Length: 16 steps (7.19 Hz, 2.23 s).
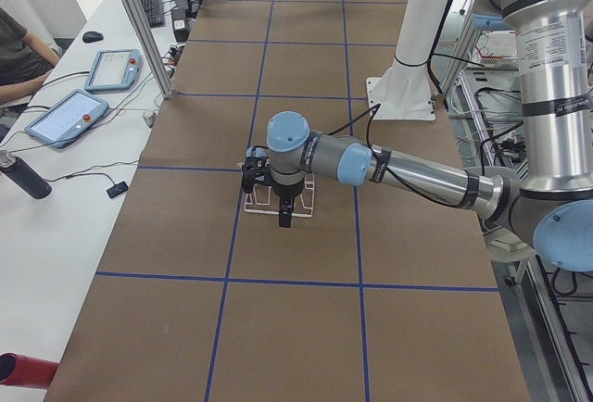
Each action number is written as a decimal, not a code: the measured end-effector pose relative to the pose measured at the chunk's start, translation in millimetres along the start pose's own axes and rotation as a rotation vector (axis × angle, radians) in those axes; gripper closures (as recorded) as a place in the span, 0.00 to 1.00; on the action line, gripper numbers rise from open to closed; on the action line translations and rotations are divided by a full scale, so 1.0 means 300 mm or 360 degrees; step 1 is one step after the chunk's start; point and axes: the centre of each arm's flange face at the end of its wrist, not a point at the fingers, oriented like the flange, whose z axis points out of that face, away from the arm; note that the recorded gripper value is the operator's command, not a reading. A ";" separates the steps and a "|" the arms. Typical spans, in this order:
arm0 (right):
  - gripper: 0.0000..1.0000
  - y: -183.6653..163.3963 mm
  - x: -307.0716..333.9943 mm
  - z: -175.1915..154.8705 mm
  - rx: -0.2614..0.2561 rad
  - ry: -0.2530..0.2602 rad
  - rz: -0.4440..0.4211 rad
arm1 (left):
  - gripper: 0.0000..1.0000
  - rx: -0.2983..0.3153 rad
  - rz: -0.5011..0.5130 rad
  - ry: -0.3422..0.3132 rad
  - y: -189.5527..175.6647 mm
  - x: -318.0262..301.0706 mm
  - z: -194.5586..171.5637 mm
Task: Hang cup on cup holder
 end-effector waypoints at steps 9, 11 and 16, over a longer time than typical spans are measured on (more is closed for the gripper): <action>0.00 0.000 -0.002 0.000 0.0000 0.0000 0.0040 | 0.02 0.0002 0.0001 0.0012 -0.003 0.005 -0.003; 0.00 0.002 0.000 0.002 -0.0002 0.0000 0.0042 | 0.02 0.0003 0.0001 0.0012 -0.003 0.005 -0.004; 0.00 0.002 0.002 0.007 -0.0006 0.0002 0.0039 | 0.02 0.0004 0.0003 0.0015 -0.003 0.009 -0.005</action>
